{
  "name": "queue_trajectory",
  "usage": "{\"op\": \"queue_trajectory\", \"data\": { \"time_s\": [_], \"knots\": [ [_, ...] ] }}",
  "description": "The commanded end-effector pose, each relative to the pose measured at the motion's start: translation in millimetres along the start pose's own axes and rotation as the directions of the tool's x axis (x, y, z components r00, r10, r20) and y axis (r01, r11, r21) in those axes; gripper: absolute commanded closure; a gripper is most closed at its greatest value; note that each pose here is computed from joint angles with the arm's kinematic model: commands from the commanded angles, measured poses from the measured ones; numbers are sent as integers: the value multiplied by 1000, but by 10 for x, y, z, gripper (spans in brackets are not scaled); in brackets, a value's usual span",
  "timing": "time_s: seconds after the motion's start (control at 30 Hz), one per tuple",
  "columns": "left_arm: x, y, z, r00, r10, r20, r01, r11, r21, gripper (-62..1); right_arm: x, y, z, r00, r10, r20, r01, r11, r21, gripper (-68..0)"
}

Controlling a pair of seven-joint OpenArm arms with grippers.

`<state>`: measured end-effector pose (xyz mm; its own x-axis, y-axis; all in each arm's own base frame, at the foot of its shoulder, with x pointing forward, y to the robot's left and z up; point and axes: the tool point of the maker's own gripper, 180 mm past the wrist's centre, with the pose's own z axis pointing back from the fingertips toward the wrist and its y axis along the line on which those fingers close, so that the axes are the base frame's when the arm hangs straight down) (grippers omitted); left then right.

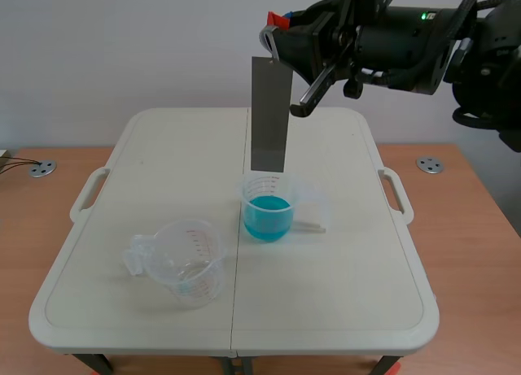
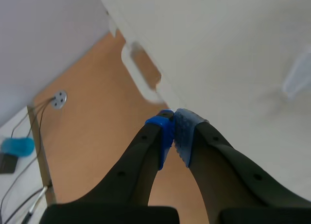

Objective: Hold the metal plate by the orange handle, dip it into the blue solution, take it out and point at it, then put the plate back in the beaker on the left.
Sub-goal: 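Lower the plate into the blue solution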

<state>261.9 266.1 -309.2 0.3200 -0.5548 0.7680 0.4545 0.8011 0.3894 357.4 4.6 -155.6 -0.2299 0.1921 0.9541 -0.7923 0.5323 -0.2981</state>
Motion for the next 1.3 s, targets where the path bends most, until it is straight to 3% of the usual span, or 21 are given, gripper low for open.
{"op": "queue_trajectory", "data": {
  "time_s": [0.0, 0.23, 0.4, 0.57, 0.9, 1.1, 1.27],
  "knots": [
    [-36, -7, 65, 1000, -3, -4, 3, 1000, 11, -29, 145, -78, -10, 999, 15, 42, -14, 1000, -15, -11],
    [-605, -306, 398, 985, 10, -172, -16, 999, -33, -29, 133, -76, -11, 999, 14, 37, -13, 1000, -15, -11],
    [-922, -607, 654, 962, 33, -270, -60, 994, -94, -29, 103, -73, -37, 999, -4, 37, 5, 1000, -18, -11],
    [-1138, -938, 885, 937, 62, -344, -120, 981, -151, -29, -48, -90, -71, 999, -51, 16, 51, 998, -29, -13],
    [-1374, -1816, 1244, 883, 107, -456, -265, 916, -300, -29, -466, -84, -123, 985, -166, -45, 164, 985, -53, -13],
    [-1481, -2169, 1415, 855, 113, -506, -325, 878, -353, -29, -698, -17, -144, 970, -226, -84, 223, 974, -47, -13],
    [-1484, -2306, 1471, 849, 112, -517, -344, 860, -378, -29, -826, 27, -157, 964, -242, -113, 238, 970, -46, -13]
  ]
}}
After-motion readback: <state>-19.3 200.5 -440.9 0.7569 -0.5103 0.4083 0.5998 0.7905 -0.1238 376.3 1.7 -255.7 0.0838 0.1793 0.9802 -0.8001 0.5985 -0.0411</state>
